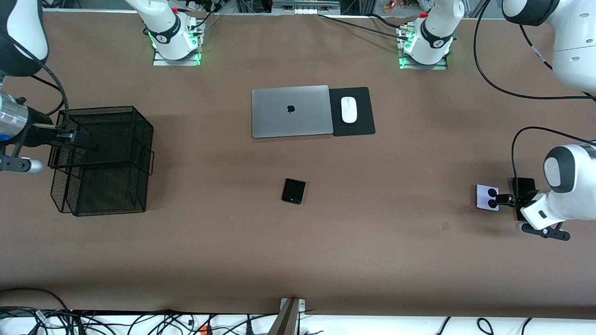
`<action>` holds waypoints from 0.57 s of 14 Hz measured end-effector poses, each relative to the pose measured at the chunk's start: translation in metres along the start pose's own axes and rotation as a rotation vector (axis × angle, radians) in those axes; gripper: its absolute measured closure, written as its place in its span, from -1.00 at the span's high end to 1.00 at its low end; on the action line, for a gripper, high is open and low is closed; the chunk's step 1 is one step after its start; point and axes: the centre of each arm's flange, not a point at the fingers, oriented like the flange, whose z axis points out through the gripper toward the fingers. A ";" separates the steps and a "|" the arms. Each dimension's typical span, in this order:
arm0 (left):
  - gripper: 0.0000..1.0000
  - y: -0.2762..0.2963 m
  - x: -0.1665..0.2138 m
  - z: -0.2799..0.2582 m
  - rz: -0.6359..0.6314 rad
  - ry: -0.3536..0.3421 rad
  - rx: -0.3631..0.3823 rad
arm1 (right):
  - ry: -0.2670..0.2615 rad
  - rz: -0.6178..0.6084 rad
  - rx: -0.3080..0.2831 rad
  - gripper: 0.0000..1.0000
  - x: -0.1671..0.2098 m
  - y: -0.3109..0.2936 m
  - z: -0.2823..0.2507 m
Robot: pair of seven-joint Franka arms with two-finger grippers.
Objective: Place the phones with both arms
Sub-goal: 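Grasp the white phone with the left gripper while the right gripper reaches the flip phone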
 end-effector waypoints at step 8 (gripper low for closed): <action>1.00 0.022 -0.010 0.048 -0.047 0.037 -0.008 | 0.076 0.110 0.016 1.00 -0.002 -0.193 0.068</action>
